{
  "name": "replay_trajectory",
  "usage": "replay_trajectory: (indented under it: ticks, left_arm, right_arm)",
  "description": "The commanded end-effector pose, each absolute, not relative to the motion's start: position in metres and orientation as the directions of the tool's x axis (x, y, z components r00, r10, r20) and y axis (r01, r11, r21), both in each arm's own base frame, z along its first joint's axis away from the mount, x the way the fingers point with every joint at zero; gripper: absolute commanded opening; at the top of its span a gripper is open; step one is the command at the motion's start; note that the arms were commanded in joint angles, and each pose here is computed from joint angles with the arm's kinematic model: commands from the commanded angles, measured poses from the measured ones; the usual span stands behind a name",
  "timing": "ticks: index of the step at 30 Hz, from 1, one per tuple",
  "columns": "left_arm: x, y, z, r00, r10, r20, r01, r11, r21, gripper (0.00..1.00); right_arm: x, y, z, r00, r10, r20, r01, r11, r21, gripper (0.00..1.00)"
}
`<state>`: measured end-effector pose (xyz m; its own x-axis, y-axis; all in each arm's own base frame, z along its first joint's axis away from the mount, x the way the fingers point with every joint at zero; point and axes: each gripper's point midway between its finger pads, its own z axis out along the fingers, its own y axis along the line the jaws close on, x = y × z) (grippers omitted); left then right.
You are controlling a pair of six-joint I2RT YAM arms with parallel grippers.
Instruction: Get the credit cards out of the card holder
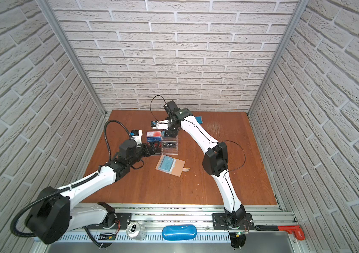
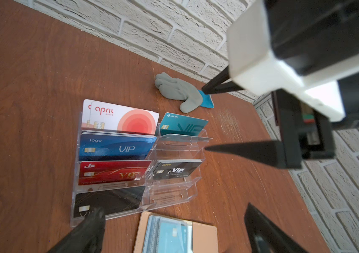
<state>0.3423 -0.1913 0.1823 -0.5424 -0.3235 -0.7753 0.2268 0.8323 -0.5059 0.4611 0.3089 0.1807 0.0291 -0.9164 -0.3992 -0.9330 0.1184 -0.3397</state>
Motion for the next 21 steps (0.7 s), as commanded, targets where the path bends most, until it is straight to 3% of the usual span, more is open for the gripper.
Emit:
replay_trajectory:
  ticks: [1,10,21]
  left_arm:
    - [0.336,-0.189,0.190,-0.522,-0.344,-0.781,0.235,0.822,-0.519,0.98]
    - [0.330,-0.190,0.193,-0.516,-0.351,-0.781,0.243,0.815,-0.526,0.98]
    - [0.330,-0.193,0.195,-0.511,-0.343,-0.788,0.252,0.817,-0.518,0.98]
  right_arm:
    - [0.457,0.314,0.223,0.023,-0.849,-0.528,-0.903,0.210,-0.376,1.00]
    - [0.476,0.288,0.203,-0.117,-0.824,-0.554,-0.780,0.422,-0.463,1.00]
    - [0.506,0.284,0.169,-0.213,-0.806,-0.552,-0.733,0.506,-0.455,1.00]
